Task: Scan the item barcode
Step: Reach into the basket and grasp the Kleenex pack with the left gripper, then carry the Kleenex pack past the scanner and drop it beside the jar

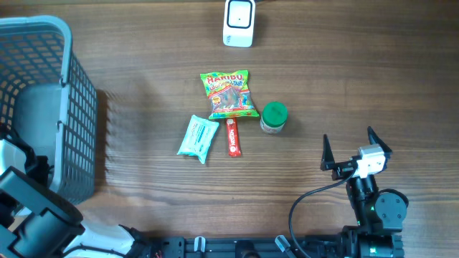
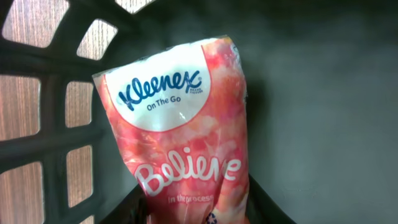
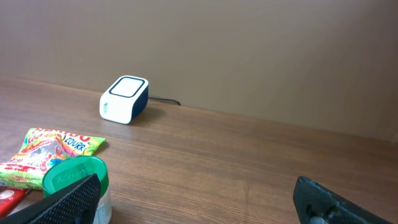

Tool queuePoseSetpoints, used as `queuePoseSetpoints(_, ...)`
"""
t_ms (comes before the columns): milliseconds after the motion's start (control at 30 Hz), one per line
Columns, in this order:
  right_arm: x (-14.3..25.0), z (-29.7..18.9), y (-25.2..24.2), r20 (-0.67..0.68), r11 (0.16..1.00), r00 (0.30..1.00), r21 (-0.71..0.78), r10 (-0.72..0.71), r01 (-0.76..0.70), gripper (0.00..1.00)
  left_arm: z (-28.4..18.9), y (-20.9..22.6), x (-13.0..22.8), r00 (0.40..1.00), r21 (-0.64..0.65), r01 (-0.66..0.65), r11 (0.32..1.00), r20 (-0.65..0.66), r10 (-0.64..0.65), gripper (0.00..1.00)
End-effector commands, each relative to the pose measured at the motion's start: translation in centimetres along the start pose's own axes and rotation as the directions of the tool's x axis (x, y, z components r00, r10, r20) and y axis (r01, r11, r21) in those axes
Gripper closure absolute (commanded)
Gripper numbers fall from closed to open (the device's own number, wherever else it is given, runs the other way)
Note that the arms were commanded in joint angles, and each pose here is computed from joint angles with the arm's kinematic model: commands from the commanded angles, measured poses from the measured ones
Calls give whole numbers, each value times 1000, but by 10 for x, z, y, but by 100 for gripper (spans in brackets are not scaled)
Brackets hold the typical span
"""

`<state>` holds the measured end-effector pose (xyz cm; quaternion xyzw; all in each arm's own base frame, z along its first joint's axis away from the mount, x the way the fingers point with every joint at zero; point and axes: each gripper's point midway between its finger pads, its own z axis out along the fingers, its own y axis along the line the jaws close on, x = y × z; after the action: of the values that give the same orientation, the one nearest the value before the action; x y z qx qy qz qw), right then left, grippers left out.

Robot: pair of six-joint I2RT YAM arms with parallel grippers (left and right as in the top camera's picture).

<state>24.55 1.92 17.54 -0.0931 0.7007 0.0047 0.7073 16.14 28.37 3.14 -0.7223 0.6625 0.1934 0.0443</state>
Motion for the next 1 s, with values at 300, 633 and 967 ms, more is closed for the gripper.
queuePoseSetpoints(300, -2, 0, -1, 9, 1000, 1000, 10, -8, 8, 0, -209, -36, -85, 993, 459, 72, 885, 50, -107, 70)
queuePoseSetpoints(633, -2, 0, -1, 9, 1000, 1000, 10, -7, 7, 0, -423, -57, 45, 956, 866, -279, 414, 212, 202, 69)
queuePoseSetpoints(967, -2, 0, -1, 9, 1000, 1000, 10, -8, 8, 0, -394, -51, 294, 516, 649, -739, 180, 375, 770, 68)
